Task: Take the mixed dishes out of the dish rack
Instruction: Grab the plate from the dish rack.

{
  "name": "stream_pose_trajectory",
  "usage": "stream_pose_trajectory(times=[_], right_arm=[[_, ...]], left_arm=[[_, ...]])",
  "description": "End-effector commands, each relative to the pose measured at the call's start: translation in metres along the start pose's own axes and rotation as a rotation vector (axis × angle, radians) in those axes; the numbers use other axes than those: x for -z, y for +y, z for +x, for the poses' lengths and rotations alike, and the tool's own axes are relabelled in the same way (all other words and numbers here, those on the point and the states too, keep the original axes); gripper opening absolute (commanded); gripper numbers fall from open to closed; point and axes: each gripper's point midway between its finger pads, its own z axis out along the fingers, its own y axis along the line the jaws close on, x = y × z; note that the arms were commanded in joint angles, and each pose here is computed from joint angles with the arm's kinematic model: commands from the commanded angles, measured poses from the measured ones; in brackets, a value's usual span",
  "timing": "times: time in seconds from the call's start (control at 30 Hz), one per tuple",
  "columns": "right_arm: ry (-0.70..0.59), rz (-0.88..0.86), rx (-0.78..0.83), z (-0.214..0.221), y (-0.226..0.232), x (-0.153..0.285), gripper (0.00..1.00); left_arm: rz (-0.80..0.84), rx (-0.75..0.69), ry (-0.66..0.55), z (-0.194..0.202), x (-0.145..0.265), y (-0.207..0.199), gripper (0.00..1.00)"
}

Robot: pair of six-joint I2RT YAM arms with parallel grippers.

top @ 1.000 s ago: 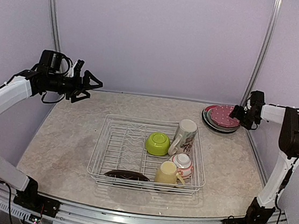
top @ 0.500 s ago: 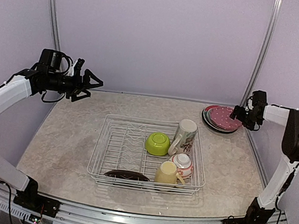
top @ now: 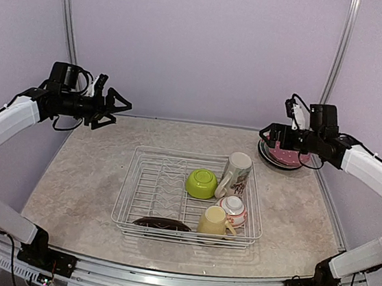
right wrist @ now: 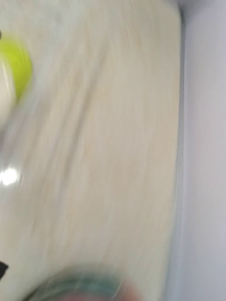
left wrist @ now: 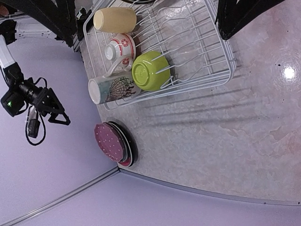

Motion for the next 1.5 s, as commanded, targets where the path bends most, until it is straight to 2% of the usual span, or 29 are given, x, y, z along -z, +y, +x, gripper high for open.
stream_pose_trajectory(times=[0.0,0.13,0.37,0.57,0.67,0.83,1.13,1.27,1.4,1.47], right_arm=[[-0.075,-0.242,0.206,0.005,0.100,0.041,1.00],[-0.035,-0.431,0.386,0.044,0.182,0.065,1.00],[0.146,-0.576,0.738,0.134,0.286,0.072,1.00],[0.296,-0.578,0.932,0.193,0.330,0.055,0.98],[0.316,-0.504,1.030,0.209,0.333,0.041,0.95],[0.372,-0.439,1.093,0.221,0.326,0.025,0.82],[0.449,-0.464,1.142,0.237,0.327,0.021,0.57],[0.501,-0.511,1.162,0.249,0.332,0.021,0.39],[0.527,-0.529,1.177,0.254,0.337,0.019,0.29],[0.530,-0.532,1.179,0.253,0.339,0.018,0.20]], left_arm=[[0.038,-0.020,-0.008,-0.005,0.006,-0.015,0.99],[0.033,-0.022,-0.011,-0.005,0.006,-0.015,0.99],[0.008,-0.040,-0.006,-0.002,0.004,-0.014,0.99],[-0.001,-0.038,0.012,0.002,-0.002,-0.011,0.99],[0.013,-0.034,0.021,0.003,-0.003,-0.014,0.99],[0.000,-0.048,0.017,0.003,-0.003,-0.014,0.99],[0.001,-0.047,0.025,0.005,-0.005,-0.013,0.99],[0.006,-0.037,0.026,0.004,-0.005,-0.012,0.99],[-0.008,-0.040,0.022,0.003,-0.005,-0.010,0.99],[0.003,-0.034,0.025,0.003,-0.005,-0.010,0.99]])
